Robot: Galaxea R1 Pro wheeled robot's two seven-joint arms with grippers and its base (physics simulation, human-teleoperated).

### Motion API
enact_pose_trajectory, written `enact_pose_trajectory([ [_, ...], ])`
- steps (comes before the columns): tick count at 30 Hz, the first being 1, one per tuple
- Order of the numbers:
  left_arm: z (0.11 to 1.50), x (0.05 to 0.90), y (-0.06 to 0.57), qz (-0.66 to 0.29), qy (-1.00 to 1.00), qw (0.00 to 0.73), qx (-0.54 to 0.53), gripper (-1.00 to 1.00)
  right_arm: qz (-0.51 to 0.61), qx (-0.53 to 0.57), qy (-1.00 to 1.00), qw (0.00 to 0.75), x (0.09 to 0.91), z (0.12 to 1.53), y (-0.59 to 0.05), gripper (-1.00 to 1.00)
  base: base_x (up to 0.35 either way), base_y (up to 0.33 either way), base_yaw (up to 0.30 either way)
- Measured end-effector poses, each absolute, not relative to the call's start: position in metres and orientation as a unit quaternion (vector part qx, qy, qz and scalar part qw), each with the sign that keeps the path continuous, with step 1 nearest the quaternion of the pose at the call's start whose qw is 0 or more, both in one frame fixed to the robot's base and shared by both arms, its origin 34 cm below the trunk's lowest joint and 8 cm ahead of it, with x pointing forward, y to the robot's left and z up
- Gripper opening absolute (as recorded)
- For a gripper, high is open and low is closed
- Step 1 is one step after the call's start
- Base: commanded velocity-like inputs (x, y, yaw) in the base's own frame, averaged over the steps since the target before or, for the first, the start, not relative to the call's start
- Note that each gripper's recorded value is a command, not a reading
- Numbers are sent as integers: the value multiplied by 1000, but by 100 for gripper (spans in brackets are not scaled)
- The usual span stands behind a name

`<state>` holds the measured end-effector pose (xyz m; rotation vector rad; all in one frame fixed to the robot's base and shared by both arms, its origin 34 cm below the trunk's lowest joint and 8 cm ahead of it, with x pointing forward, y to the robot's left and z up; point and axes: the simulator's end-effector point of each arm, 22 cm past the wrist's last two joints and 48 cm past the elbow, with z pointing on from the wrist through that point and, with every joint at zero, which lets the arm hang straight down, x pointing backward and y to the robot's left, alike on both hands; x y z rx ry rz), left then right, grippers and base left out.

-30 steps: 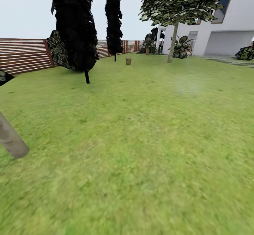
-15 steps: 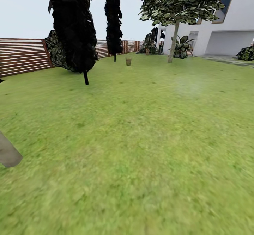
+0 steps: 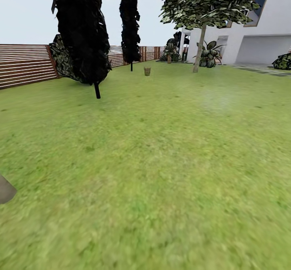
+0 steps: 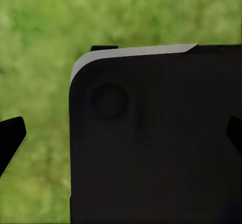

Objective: Take the three Easter eggs out of the wicker basket on the lawn in the garden, then place them on the lawn next to a single tree (choose any tree) so that all three eggs are next to the same tree and none are left in the basket.

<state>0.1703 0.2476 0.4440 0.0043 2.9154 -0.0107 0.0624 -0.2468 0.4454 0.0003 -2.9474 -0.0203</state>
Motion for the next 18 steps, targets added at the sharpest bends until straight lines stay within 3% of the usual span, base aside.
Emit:
enact_pose_trajectory([
  [18,444,170,248,-4,994,113,1,100,-8,3,-995,97,62,445,-246,100,340,0,0],
])
